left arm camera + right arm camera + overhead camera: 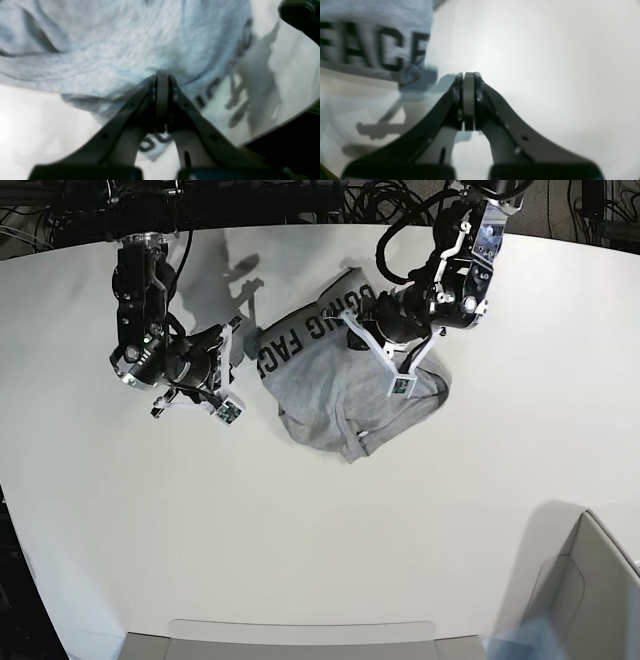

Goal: Fold the T-shirt properly
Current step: 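Grasp the folded shirt with both grippers at its opposite sides, then carry the folded shirt with the left gripper across the table and set it down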

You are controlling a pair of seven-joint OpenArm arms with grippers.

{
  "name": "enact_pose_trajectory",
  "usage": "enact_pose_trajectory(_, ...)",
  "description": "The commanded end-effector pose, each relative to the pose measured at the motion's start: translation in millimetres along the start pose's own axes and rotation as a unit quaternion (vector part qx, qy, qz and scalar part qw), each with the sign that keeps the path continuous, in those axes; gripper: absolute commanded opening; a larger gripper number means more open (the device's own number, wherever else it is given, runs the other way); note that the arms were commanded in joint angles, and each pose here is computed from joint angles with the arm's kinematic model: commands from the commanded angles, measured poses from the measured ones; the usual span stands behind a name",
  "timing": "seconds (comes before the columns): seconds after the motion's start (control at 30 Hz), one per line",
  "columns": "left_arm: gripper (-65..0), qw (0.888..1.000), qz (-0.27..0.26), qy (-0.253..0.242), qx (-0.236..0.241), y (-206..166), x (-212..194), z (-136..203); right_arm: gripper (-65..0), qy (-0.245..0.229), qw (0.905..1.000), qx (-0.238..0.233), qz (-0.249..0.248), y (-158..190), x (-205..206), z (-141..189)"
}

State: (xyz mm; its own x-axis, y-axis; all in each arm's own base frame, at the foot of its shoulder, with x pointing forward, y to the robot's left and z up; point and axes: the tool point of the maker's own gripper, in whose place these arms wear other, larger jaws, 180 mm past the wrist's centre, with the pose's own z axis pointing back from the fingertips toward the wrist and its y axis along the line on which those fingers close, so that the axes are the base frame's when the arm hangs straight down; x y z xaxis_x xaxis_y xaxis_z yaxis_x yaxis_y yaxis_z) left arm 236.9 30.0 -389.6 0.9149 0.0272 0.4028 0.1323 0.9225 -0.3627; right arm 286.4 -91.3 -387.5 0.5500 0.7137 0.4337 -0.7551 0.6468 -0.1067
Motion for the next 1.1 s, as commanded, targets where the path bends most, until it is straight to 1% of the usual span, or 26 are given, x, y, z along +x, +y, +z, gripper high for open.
enact_pose_trajectory(0.0, -65.0, 1.000, 0.003, -0.003, 0.007, 5, 3, -2, -65.0, -0.022, 0.9997, 0.010, 0.010, 3, 15, -3)
enact_pose_trajectory(0.1, -65.0, 0.999, 0.019, 0.015, 0.026, 23, -6, -10, -65.0, -0.043, 0.9974, 0.055, 0.020, 34, 29, -22)
enact_pose_trajectory(0.2, -65.0, 0.998, 0.049, -0.004, 0.048, 46, 5, -6, -65.0, -0.047, 0.9939, 0.095, 0.030, 64, 39, -35)
enact_pose_trajectory(0.3, -65.0, 0.994, 0.061, -0.022, 0.085, 83, 15, 8, -65.0, -0.058, 0.9891, 0.130, 0.038, 95, 57, -43)
enact_pose_trajectory(0.43, -65.0, 0.990, 0.062, -0.036, 0.123, 118, 25, 24, -65.0, -0.100, 0.9781, 0.177, 0.044, 130, 97, -54)
enact_pose_trajectory(0.47, -65.0, 0.989, 0.064, -0.040, 0.131, 126, 28, 27, -65.0, -0.112, 0.9747, 0.188, 0.045, 135, 109, -57)
enact_pose_trajectory(0.53, -65.0, 0.986, 0.068, -0.052, 0.146, 140, 43, 33, -65.0, -0.117, 0.9702, 0.207, 0.047, 145, 123, -67)
enact_pose_trajectory(0.6, -65.0, 0.982, 0.080, -0.048, 0.163, 158, 45, 35, -65.0, -0.115, 0.9682, 0.216, 0.054, 147, 136, -71)
enact_pose_trajectory(0.67, -65.0, 0.979, 0.091, -0.052, 0.174, 171, 47, 39, -65.0, -0.121, 0.9675, 0.214, 0.060, 145, 144, -69)
enact_pose_trajectory(0.73, -65.0, 0.976, 0.099, -0.072, 0.178, 176, 55, 50, -65.0, -0.140, 0.9675, 0.201, 0.064, 139, 154, -59)
enact_pose_trajectory(0.87, -65.0, 0.970, 0.105, -0.128, 0.179, 175, 74, 80, -65.0, -0.158, 0.9760, 0.146, 0.031, 112, 151, -37)
enact_pose_trajectory(0.93, -65.0, 0.968, 0.097, -0.155, 0.173, 166, 86, 92, -65.0, -0.176, 0.9772, 0.118, 0.014, 97, 146, -23)
enact_pose_trajectory(1.0, -65.0, 0.969, 0.093, -0.169, 0.156, 150, 92, 93, -65.0, -0.189, 0.9780, 0.088, 0.010, 80, 141, -8)
enact_pose_trajectory(1.07, -65.0, 0.971, 0.100, -0.173, 0.134, 134, 92, 86, -65.0, -0.198, 0.9780, 0.065, 0.004, 66, 134, 3)
